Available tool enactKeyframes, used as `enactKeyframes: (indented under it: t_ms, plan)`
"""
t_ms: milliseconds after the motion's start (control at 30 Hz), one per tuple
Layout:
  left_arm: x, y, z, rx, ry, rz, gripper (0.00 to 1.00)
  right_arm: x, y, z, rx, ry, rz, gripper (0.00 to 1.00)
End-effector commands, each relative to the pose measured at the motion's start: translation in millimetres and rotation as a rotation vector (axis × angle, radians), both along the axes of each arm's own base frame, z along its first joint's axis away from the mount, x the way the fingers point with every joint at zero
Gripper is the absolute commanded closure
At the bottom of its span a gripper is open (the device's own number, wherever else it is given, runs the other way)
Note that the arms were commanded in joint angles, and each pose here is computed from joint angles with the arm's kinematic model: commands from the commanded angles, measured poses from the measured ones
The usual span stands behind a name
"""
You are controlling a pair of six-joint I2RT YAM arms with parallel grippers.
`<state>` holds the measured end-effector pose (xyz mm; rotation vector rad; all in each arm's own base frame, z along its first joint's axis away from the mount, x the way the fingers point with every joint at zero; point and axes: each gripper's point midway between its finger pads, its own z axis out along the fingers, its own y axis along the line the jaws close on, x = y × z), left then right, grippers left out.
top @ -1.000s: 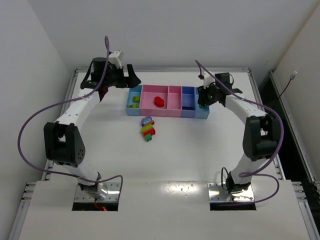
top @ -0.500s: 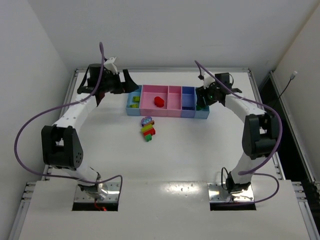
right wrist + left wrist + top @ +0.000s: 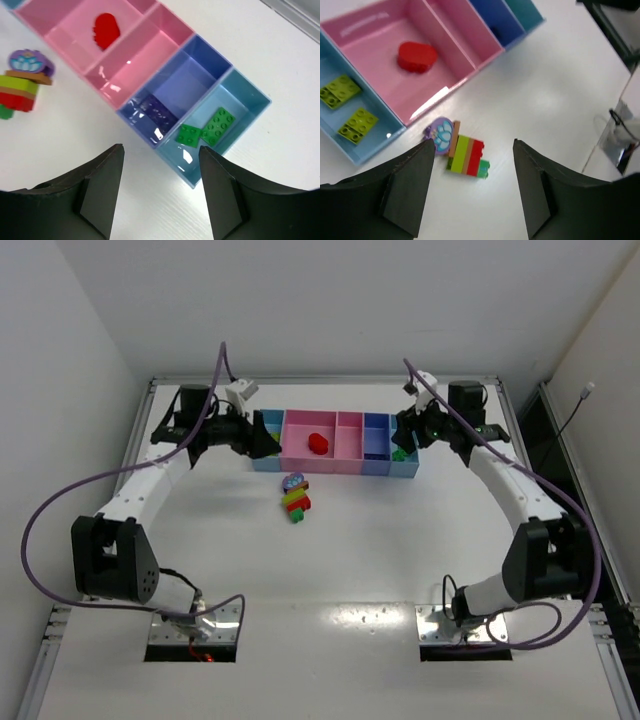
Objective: Sort the legos into containers by color
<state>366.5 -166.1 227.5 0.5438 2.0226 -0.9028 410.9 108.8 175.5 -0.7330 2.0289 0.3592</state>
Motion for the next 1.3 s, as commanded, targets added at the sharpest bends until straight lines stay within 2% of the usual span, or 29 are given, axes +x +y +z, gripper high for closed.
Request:
enactKeyframes:
  t_ms: [0,67,200,300,400,567,700,733,767,933,1133,1267]
  plan:
    - [-37.9,-9.1,-23.7,0.065,-0.001,-0.171,0.31,-27.2,15.6,7.6,0.048,0.013,0.095,0.36]
    - [-45.8,-12.6,-33.3,0.103,-0.006,-0.196,0.31,-34.7,15.9,7.1,0.042,0.011,0.113,0.36]
    - [-78.8,-21.0,-47.8,0.164,-0.042,-0.367,0.28,-39.9,15.0,8.5,0.036,0.006,0.118,0.36]
    - [-106.6,-26.5,-69.3,0.312,-0.14,-0.579,0.27,-41.9,15.9,7.5,0.035,0.01,0.13,0.36]
    - [-132.8,-27.1,-92.5,0.43,-0.158,-0.761,0.27,-41.9,15.9,7.5,0.035,0.01,0.13,0.36]
    - [-128.6,-24.0,-103.0,0.543,-0.394,-0.97,0.27,-41.3,16.0,4.1,0.035,0.019,0.13,0.37]
    - [-106.7,-25.4,-108.7,0.617,-0.532,-1.068,0.28,-40.8,14.6,1.4,0.029,0.019,0.123,0.37]
    - [-99.6,-28.1,-106.4,0.637,-0.62,-1.12,0.28,-39.9,13.0,0.8,0.023,0.018,0.115,0.37]
    - [-98.9,-26.8,-109.8,0.653,-0.647,-1.157,0.28,-39.8,13.0,-1.2,0.023,0.017,0.115,0.37]
    - [-94.8,-38.2,-116.2,0.67,-0.847,-1.362,0.32,-34.7,4.3,-1.4,0.008,0.011,0.073,0.37]
    - [-94.6,-59.3,-131.6,0.629,-0.858,-1.549,0.37,-33.7,-3.3,-6.0,-0.01,0.014,0.051,0.37]
    - [-95.3,-73.3,-137.1,0.621,-0.871,-1.598,0.37,-34.6,-6.9,-9.8,-0.011,0.024,0.042,0.37]
